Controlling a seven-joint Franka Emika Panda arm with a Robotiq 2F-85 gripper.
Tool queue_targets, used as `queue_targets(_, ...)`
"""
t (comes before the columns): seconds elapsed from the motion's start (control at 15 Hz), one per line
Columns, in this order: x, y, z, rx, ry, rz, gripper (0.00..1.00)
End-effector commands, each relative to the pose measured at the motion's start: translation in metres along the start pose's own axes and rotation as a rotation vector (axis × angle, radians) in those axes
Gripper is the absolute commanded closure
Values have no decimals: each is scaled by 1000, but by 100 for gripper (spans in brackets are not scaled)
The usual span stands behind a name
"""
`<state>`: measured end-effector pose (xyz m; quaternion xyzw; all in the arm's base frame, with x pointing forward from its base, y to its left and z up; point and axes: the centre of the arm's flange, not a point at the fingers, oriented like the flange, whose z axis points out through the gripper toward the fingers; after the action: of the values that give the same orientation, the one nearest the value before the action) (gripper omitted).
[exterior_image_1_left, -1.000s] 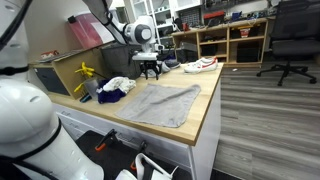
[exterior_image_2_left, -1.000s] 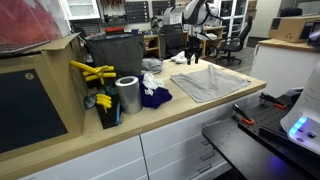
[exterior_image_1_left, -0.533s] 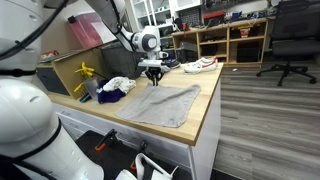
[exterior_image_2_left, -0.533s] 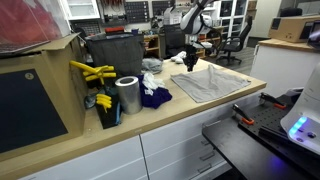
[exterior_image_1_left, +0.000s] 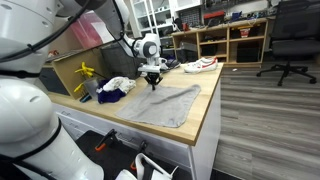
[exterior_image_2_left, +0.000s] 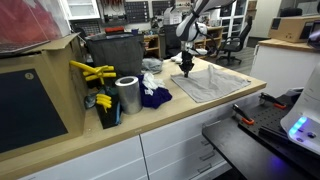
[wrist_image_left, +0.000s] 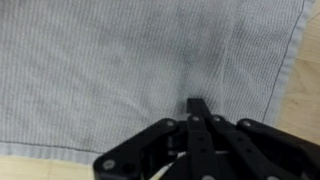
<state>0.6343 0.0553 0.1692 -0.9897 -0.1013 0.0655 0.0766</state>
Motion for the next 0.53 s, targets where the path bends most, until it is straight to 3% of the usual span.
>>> queue_targets(0.0, 16, -11, 12, 19, 9, 12, 100)
queue_targets(0.47, 29, -21, 22, 35, 16, -5, 100)
